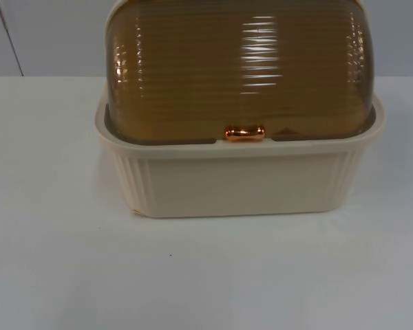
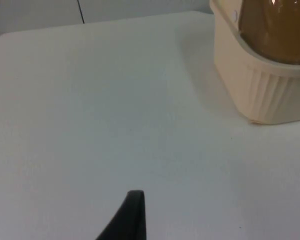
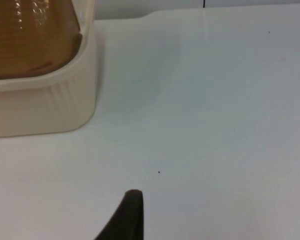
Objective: Open the box lid with the left hand, place the block into the box with the right hand, then close the box lid with the left hand.
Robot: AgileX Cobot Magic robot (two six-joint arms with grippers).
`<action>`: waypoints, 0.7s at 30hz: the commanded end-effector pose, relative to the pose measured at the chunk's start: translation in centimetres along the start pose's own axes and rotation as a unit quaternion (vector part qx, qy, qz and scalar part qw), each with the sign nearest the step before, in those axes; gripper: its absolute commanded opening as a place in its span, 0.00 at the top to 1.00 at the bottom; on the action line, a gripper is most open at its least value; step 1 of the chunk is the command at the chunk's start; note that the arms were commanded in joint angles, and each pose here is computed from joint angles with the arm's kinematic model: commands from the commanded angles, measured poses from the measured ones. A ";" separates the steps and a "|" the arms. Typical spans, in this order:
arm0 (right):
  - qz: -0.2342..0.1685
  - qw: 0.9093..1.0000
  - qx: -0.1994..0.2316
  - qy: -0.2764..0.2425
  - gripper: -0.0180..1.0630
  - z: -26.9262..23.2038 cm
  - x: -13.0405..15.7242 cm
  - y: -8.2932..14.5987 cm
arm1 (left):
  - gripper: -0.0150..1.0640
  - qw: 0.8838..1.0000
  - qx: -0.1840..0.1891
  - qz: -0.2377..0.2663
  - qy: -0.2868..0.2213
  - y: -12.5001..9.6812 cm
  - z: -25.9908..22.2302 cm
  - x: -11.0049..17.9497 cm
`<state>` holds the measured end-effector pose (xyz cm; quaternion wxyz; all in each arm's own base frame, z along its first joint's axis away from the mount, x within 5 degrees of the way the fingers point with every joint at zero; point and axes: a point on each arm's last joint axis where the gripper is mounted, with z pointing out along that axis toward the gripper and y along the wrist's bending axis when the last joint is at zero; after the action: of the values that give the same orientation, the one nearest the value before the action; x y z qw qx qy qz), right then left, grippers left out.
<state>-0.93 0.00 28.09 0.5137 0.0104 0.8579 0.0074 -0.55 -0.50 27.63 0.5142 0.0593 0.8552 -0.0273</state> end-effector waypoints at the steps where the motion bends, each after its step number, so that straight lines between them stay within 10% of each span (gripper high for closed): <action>1: 0.000 1.000 0.000 -0.004 0.12 0.1 0.0 0.0 | 0.01 1.000 0.001 -0.001 0.001 0.0 0.0 0.1; 21: 0.000 1.000 0.000 -0.008 0.12 0.2 0.0 0.0 | 0.01 1.000 0.001 -0.001 0.001 0.0 0.0 0.1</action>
<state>-0.85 0.00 28.08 0.5165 0.0104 0.8562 0.0075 -0.54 -0.48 27.62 0.5142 0.0575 0.8553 -0.0272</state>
